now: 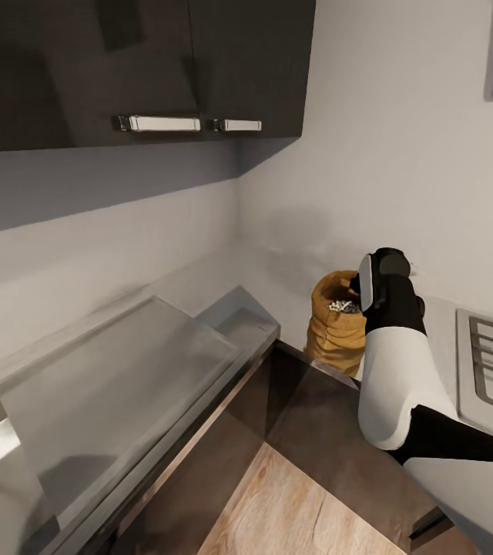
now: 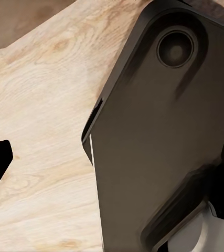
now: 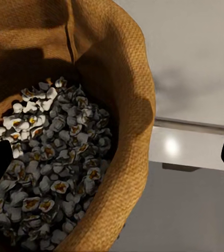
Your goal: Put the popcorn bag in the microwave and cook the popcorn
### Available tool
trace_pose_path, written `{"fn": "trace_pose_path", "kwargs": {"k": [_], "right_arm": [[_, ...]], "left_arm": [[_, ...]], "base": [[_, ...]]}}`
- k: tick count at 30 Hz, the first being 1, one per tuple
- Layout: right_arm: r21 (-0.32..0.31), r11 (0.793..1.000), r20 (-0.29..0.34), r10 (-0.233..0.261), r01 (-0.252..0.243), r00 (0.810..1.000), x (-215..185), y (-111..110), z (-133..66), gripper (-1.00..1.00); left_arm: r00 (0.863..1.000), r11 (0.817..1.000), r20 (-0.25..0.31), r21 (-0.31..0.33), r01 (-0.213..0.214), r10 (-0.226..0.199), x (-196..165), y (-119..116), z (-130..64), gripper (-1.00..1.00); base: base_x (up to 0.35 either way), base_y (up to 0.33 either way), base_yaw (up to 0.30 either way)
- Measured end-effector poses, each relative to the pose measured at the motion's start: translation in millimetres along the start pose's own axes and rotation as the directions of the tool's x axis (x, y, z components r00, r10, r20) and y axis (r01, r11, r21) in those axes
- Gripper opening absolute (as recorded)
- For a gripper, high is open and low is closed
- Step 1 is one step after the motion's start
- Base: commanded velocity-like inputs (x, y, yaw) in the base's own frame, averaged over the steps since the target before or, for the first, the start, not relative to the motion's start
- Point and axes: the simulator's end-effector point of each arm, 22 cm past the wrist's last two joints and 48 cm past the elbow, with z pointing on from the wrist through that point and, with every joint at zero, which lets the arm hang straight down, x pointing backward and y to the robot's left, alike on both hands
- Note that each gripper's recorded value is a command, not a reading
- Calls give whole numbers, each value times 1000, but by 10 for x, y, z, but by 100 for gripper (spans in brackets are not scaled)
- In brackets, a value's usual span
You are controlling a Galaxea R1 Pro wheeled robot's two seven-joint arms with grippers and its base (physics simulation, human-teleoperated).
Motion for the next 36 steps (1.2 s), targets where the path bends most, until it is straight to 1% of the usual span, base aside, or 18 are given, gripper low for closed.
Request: {"fn": "trace_pose_path", "kwargs": {"k": [6,8,10,13,32,33,36], "right_arm": [[-5,1000,-18,22,-22,1000,48,-30,36,100],[-11,1000,-36,24,-24,999,110,-17,74,100],[-17,1000,-82,21,-22,996,272,18,163,100],[-22,1000,-113,15,-18,993,385,48,217,100],[-23,1000,-125,18,-21,992,428,45,239,100],[-23,999,-126,19,-22,992,429,45,240,-100],[-21,999,-127,21,-24,992,429,36,242,-100]], "left_arm": [[1000,1000,0,0,1,-1,0,0,0,100],[1000,1000,0,0,1,-1,0,0,0,100],[1000,1000,0,0,1,-1,0,0,0,100],[1000,1000,0,0,0,0,0,0,0,100],[1000,1000,0,1,-2,2,0,-3,0,100],[1000,1000,0,1,-2,2,0,-2,0,100],[1000,1000,0,1,-2,2,0,-3,0,100]], "base": [[0,0,0],[0,0,0],[0,0,0],[0,0,0],[0,0,0],[0,0,0],[0,0,0]]}}
